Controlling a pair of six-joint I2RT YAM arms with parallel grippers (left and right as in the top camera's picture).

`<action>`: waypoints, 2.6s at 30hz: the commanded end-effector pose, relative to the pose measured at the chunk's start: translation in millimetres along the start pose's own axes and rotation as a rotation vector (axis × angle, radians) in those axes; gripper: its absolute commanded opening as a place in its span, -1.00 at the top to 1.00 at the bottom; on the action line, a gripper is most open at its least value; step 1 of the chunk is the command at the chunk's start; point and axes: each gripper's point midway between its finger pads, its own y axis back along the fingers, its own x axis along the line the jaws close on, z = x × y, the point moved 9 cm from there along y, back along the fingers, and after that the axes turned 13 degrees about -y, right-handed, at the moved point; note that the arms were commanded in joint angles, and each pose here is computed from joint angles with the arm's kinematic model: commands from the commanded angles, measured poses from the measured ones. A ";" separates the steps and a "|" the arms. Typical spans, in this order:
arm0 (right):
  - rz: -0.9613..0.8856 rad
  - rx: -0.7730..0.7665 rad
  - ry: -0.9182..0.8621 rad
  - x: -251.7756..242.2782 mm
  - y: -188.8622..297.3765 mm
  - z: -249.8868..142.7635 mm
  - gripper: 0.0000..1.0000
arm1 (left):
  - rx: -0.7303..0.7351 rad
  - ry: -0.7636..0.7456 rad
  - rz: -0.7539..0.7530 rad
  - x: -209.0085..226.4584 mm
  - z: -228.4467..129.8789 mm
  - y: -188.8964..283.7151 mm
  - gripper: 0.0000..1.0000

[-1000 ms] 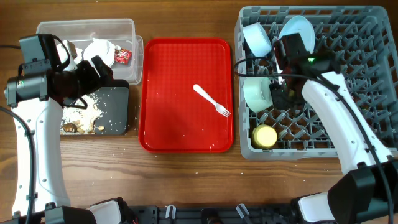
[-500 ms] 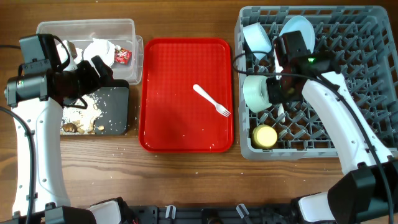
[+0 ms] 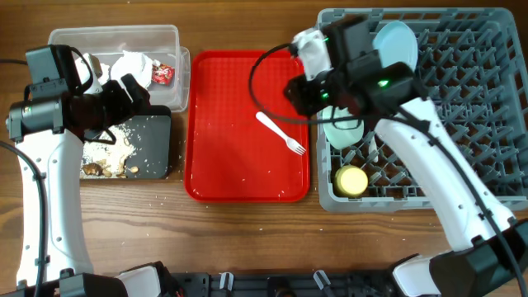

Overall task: Sort waste into correct bins and load items into the dishwasher rack
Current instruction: 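Move the right gripper to the white fork and grasp it, then carry the white fork into the rack and release it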

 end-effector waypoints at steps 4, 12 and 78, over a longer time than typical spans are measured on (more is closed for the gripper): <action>-0.067 0.096 0.083 16.6 -47.0 -9.6 0.04 | -0.026 -0.003 0.001 -1.0 2.1 7.6 -1.00; -0.014 0.208 0.172 14.7 -85.0 -22.2 -1.00 | -0.026 -0.003 0.001 -1.0 2.2 7.6 -1.00; -0.192 0.538 0.286 -39.9 -200.4 -88.3 0.91 | -0.026 -0.003 0.002 -0.9 2.2 7.6 -1.00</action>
